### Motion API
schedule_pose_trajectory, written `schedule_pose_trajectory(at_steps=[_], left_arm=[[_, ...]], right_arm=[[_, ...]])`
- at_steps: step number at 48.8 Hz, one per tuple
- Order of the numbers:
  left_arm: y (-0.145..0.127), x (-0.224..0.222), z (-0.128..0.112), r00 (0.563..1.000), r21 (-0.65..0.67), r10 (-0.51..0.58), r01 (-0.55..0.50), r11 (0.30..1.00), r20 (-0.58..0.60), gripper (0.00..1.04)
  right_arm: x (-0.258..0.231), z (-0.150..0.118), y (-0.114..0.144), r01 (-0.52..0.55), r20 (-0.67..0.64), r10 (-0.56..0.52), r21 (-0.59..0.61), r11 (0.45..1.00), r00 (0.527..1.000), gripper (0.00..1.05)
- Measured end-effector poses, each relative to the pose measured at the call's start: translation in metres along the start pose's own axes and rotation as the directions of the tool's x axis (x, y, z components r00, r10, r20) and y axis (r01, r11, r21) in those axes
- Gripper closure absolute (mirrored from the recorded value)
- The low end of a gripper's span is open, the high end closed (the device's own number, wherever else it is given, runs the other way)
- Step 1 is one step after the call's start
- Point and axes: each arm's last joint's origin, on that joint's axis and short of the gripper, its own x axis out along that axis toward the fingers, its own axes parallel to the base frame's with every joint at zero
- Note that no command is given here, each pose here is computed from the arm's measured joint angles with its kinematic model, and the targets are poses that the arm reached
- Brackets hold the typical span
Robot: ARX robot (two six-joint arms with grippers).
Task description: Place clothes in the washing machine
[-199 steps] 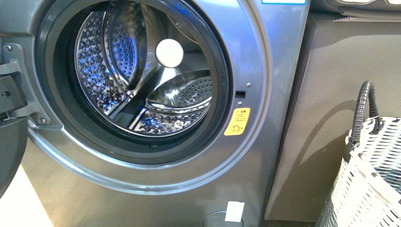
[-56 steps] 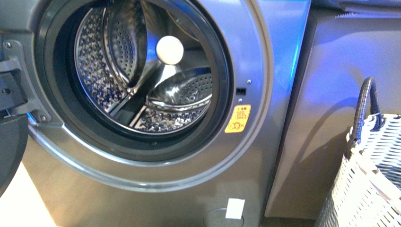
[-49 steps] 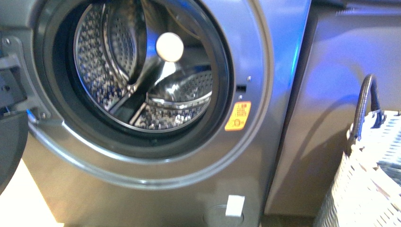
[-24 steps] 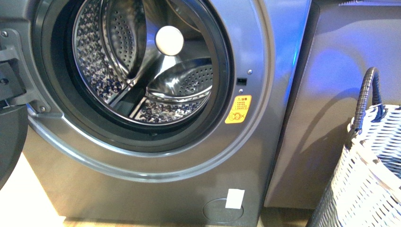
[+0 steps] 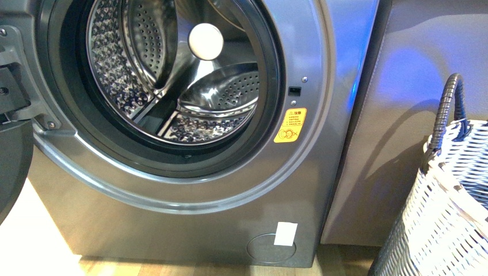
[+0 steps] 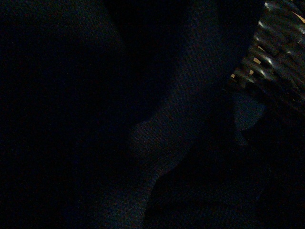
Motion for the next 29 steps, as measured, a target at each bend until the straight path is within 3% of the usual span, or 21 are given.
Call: schedule_pose_trajectory(at_steps=[15, 19, 29], left_arm=[[0.0, 0.0, 0.0, 1.0, 0.0, 0.0, 0.0, 1.0, 0.0, 0.06], [0.0, 0.0, 0.0, 1.0, 0.0, 0.0, 0.0, 1.0, 0.0, 0.06], [0.0, 0.0, 0.0, 1.0, 0.0, 0.0, 0.0, 1.0, 0.0, 0.06]], right_arm=[[0.001, -0.002, 0.0, 0.001, -0.003, -0.001, -0.002, 1.0, 1.0, 0.11], [0.001, -0.003, 0.0, 0.004, 0.0, -0.004, -0.003, 1.0, 1.0, 0.22], [-0.018, 0.001, 0.003, 0.019, 0.032, -0.019, -0.007, 1.0, 0.999, 0.64]])
